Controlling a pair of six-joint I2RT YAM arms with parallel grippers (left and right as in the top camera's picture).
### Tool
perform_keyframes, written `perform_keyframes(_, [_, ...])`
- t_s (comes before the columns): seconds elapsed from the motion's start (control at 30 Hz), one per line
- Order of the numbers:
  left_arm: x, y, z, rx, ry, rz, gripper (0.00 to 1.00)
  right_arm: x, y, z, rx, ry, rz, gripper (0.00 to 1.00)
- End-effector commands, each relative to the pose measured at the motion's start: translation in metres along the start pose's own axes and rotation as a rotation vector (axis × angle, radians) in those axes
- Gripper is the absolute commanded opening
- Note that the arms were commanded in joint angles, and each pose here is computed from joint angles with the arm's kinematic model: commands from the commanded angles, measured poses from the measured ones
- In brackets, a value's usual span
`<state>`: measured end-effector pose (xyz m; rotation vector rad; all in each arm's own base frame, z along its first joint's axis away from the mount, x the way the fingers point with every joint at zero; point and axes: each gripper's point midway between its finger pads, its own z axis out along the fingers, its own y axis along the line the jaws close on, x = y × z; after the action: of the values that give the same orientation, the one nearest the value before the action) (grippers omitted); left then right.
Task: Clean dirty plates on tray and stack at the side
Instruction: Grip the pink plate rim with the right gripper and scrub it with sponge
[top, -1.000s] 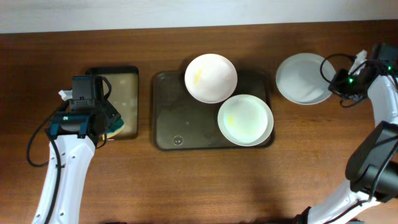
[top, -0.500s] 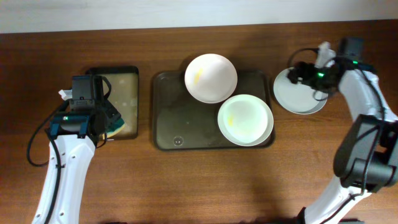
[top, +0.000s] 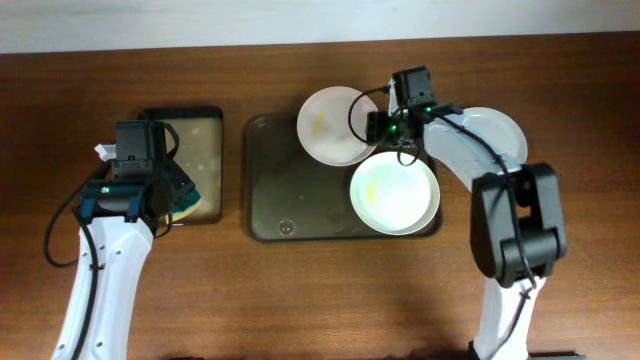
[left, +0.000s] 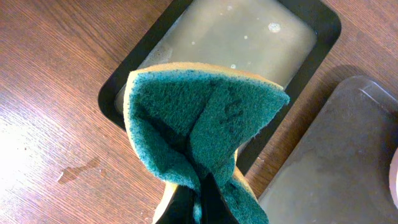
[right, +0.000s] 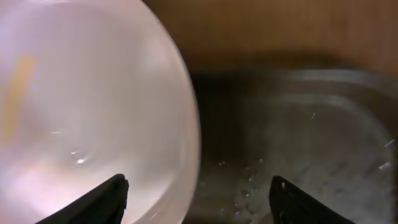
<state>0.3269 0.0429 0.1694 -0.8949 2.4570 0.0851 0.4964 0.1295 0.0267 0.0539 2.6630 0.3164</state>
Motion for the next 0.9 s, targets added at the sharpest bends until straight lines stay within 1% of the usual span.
perform_keyframes(0.0, [-0.001, 0.001, -0.002, 0.004, -0.007, 0.011, 0.0, 0.014, 0.011, 0.015, 0.018, 0.029, 0.064, 0.7])
perform_keyframes(0.03, [-0.001, 0.001, -0.002, 0.004, -0.007, 0.011, 0.0, 0.018, 0.014, 0.017, 0.016, 0.036, 0.057, 0.66])
perform_keyframes(0.1, [-0.001, 0.001, -0.002, 0.004, -0.007, 0.011, 0.0, 0.021, 0.025, 0.018, 0.006, 0.037, 0.036, 0.51])
perform_keyframes(0.17, [-0.001, 0.001, -0.002, 0.004, -0.007, 0.011, 0.0, 0.022, 0.033, 0.019, -0.002, 0.034, 0.023, 0.44])
perform_keyframes(0.23, [-0.001, 0.001, -0.002, 0.004, -0.007, 0.011, 0.0, 0.023, 0.035, 0.019, -0.005, 0.036, 0.018, 0.26])
perform_keyframes(0.33, [-0.001, 0.001, -0.002, 0.004, -0.007, 0.011, 0.0, 0.023, 0.035, 0.019, -0.005, 0.036, 0.018, 0.17])
perform_keyframes(0.37, [-0.001, 0.001, -0.002, 0.004, -0.007, 0.011, 0.0, 0.023, 0.035, 0.019, -0.005, 0.037, 0.018, 0.1])
perform_keyframes(0.4, [-0.001, 0.001, -0.002, 0.004, -0.007, 0.011, 0.0, 0.023, 0.036, 0.019, -0.006, 0.037, 0.009, 0.05])
perform_keyframes(0.5, [0.001, -0.002, 0.0, 0.016, 0.006, 0.012, 0.0, 0.027, 0.047, 0.018, -0.076, 0.057, -0.092, 0.04])
perform_keyframes(0.6, [0.006, -0.011, 0.006, 0.042, 0.035, 0.039, 0.0, 0.041, 0.075, 0.014, -0.216, 0.103, -0.216, 0.04])
perform_keyframes(0.7, [0.018, -0.052, 0.009, 0.22, 0.086, 0.207, 0.0, 0.053, 0.092, 0.012, -0.274, 0.134, -0.253, 0.04])
perform_keyframes(0.73, [0.021, -0.061, 0.008, 0.259, 0.094, 0.235, 0.0, 0.056, 0.095, 0.012, -0.274, 0.141, -0.259, 0.04])
perform_keyframes(0.87, [0.039, -0.093, 0.01, 0.325, 0.111, 0.312, 0.0, 0.072, 0.105, 0.011, -0.275, 0.187, -0.28, 0.04])
